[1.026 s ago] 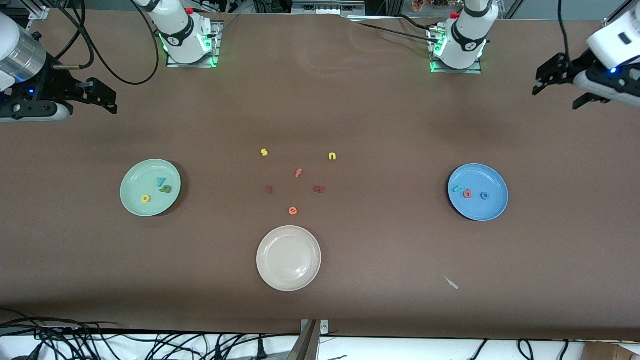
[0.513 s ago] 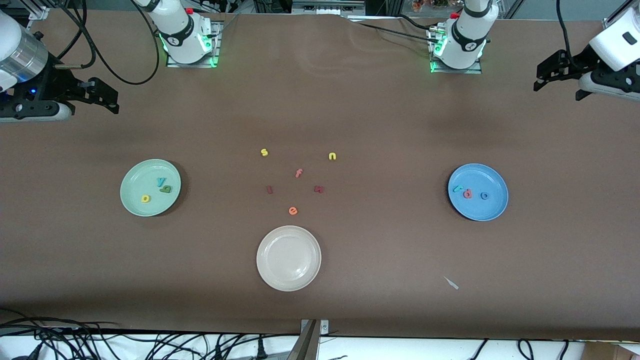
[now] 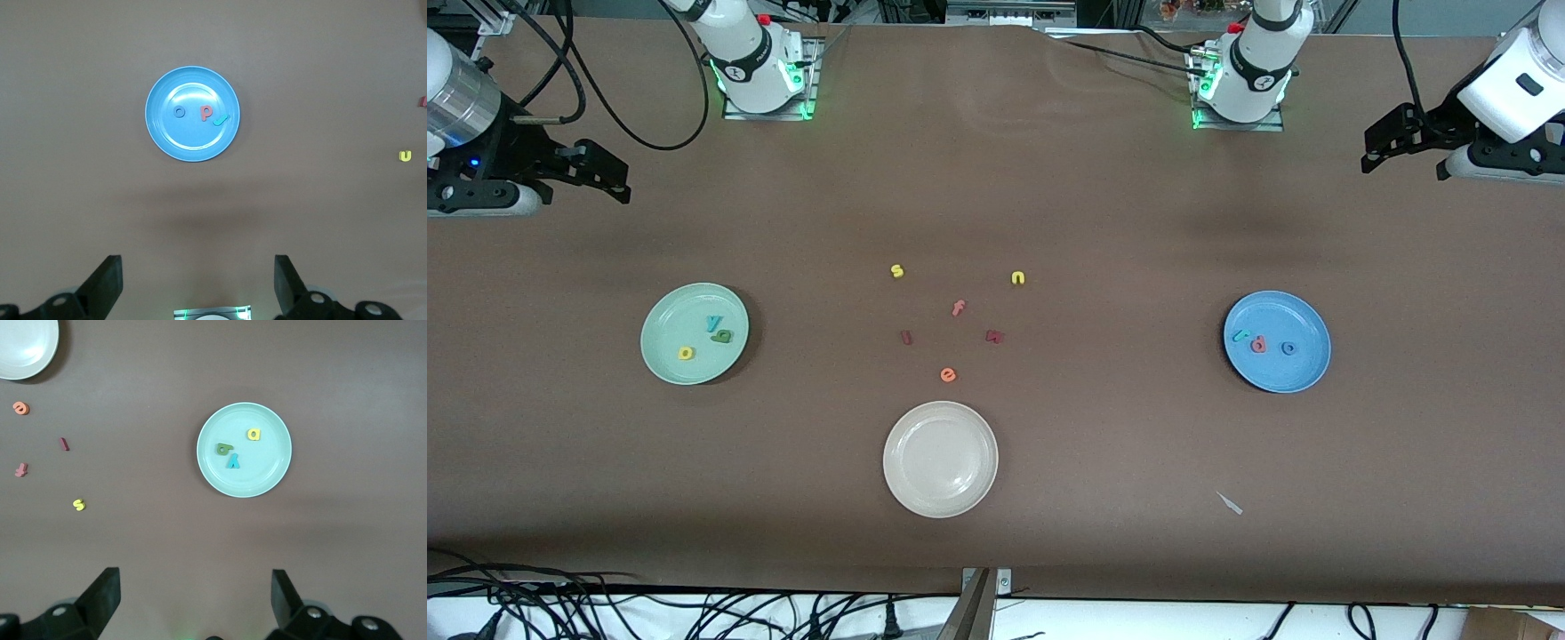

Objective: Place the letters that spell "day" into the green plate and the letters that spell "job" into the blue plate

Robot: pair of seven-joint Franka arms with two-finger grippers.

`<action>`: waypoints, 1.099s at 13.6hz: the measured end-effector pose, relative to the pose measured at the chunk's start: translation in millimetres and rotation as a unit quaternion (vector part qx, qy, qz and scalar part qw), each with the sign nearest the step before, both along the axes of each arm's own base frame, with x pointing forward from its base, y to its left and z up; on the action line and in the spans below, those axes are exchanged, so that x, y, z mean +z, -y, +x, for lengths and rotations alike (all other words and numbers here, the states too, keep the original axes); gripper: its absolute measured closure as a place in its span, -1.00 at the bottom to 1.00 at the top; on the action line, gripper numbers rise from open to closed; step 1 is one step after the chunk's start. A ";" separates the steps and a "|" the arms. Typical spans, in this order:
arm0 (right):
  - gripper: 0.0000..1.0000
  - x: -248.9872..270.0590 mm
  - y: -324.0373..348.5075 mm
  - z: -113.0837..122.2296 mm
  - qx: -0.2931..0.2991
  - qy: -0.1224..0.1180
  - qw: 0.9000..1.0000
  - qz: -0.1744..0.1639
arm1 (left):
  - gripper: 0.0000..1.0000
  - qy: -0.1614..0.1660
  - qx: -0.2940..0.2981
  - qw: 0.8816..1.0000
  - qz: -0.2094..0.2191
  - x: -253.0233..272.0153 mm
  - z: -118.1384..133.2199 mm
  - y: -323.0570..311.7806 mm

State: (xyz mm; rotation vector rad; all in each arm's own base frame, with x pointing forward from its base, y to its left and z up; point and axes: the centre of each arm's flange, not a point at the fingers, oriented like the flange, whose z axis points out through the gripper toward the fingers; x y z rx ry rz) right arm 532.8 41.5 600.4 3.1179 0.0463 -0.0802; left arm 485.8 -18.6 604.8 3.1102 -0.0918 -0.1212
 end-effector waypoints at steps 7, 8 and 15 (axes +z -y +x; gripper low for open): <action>-1.00 -8.7 1.2 4.1 -0.001 -0.008 1.000 0.000 | -1.00 0.001 0.001 1.000 0.000 1.3 0.1 0.0; -1.00 -8.6 1.2 4.1 -0.001 -0.008 1.000 0.000 | -1.00 0.002 0.001 1.000 0.000 2.4 0.3 0.0; -1.00 -8.6 1.2 4.0 -0.002 -0.008 1.000 0.000 | -1.00 0.000 0.002 1.000 0.000 0.5 2.6 -0.8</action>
